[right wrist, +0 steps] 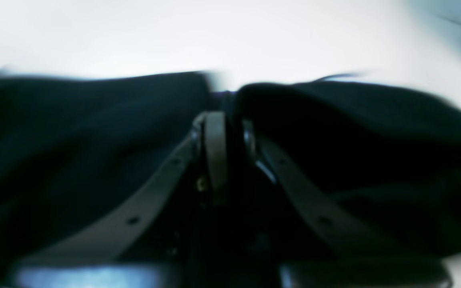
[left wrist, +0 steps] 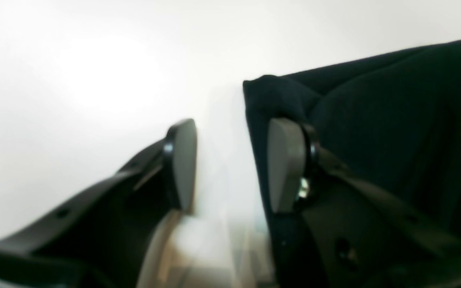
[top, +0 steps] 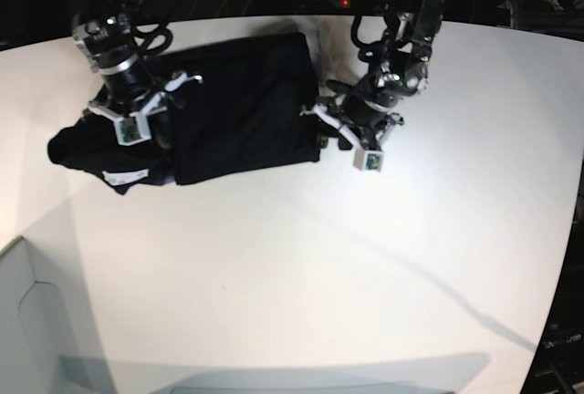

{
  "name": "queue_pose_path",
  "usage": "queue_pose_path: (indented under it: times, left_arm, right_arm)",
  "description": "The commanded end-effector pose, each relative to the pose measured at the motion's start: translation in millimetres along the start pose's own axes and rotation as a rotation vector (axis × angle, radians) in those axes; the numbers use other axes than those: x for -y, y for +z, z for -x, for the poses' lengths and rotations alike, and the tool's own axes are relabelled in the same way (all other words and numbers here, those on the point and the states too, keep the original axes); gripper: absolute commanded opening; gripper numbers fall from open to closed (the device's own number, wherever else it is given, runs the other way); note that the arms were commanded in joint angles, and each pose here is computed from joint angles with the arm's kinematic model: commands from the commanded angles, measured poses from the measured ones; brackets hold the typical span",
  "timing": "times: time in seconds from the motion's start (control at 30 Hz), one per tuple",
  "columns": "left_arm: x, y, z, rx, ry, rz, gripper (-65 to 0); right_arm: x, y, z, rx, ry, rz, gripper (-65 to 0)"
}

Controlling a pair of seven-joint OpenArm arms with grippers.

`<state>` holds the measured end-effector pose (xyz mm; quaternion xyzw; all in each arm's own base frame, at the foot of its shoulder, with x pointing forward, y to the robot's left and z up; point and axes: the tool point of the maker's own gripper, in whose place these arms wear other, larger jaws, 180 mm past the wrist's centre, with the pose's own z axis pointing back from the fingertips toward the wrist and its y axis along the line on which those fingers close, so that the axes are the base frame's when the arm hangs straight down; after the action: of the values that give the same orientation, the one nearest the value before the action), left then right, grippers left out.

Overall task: Fold the T-shirt properly
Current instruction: 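Lift the strip end with the right gripper and fold it over, then drag the folded bundle with the right gripper and rotate it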

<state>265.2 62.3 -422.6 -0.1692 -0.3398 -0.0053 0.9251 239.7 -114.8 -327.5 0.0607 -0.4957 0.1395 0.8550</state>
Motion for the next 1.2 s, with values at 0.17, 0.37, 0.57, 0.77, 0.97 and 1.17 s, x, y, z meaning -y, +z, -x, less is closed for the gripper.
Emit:
queue_pose_path:
  times: [0.17,0.37,0.57,0.77,0.97,1.17]
  left_arm:
    - [-2,0,14,-0.065,0.006,-0.008,-36.2]
    - [-2,-1,9,-0.054,0.005,-0.010,-36.2]
    - [-2,1,9,-0.051,0.007,-0.010,-36.2]
    - [-6,15,4,-0.022,0.010,-0.018,-36.2]
    - [-43,49,-12,0.069,0.071,-0.112,-36.1]
    - [-73,66,-18,0.108,0.114,-0.193,-36.1]
  right_arm:
    - [-109,-4,-40,0.155,0.004,-0.310,-65.0]
    - [-173,-12,-42,0.162,0.064,-0.526,-65.0]
    - [-179,-31,-10,0.072,0.090,-0.574,-65.0]
    - [-179,-32,6,0.028,0.104,-0.588,-62.7]
    - [-173,-31,13,0.013,0.107,-0.581,-38.2]
    - [-168,-31,6,0.036,0.126,-0.571,-30.6]
